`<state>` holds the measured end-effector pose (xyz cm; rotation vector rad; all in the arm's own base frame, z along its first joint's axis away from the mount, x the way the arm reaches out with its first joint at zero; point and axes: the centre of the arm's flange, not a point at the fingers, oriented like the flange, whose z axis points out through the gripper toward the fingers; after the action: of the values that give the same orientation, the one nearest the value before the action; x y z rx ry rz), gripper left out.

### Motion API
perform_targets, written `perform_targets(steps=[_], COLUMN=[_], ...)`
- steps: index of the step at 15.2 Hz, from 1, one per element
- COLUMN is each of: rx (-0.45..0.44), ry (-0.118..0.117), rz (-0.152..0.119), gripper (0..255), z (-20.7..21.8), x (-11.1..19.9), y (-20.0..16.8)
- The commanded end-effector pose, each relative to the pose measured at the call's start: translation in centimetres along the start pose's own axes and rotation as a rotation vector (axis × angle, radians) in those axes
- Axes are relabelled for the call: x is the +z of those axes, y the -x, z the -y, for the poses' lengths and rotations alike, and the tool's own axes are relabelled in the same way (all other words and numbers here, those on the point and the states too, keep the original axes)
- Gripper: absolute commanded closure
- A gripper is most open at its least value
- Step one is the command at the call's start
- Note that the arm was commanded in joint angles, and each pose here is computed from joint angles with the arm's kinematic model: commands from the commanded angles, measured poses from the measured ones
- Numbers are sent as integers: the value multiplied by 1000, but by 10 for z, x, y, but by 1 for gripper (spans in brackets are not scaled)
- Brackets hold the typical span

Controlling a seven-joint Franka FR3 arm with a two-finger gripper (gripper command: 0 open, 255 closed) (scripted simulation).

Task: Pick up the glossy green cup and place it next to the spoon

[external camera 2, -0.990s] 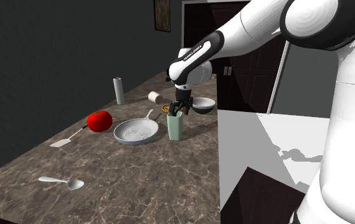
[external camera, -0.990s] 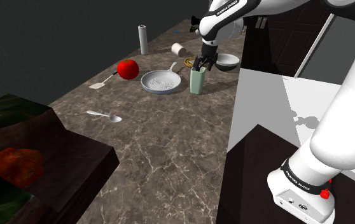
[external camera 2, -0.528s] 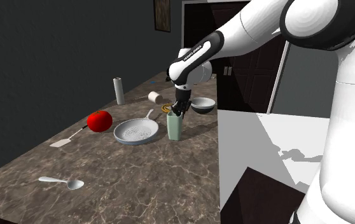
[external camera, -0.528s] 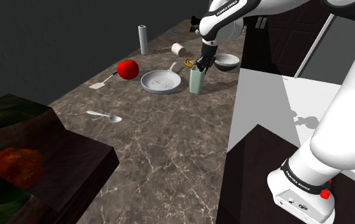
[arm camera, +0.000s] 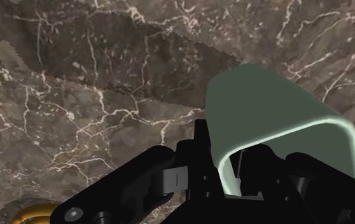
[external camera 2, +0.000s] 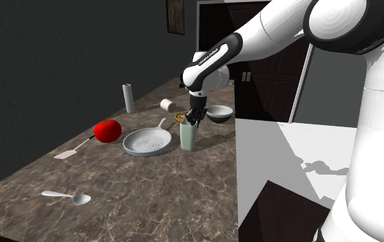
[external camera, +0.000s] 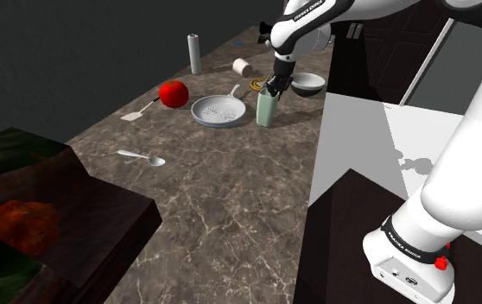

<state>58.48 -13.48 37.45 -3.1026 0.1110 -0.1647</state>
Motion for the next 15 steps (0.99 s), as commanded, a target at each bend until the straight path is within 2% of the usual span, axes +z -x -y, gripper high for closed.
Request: perform_targets(steps=[1, 15], rx=[0, 0], ry=[0, 0], rz=[-1, -1], gripper=[255, 255], z=[0, 3], x=[-9, -82], y=[-1, -9])
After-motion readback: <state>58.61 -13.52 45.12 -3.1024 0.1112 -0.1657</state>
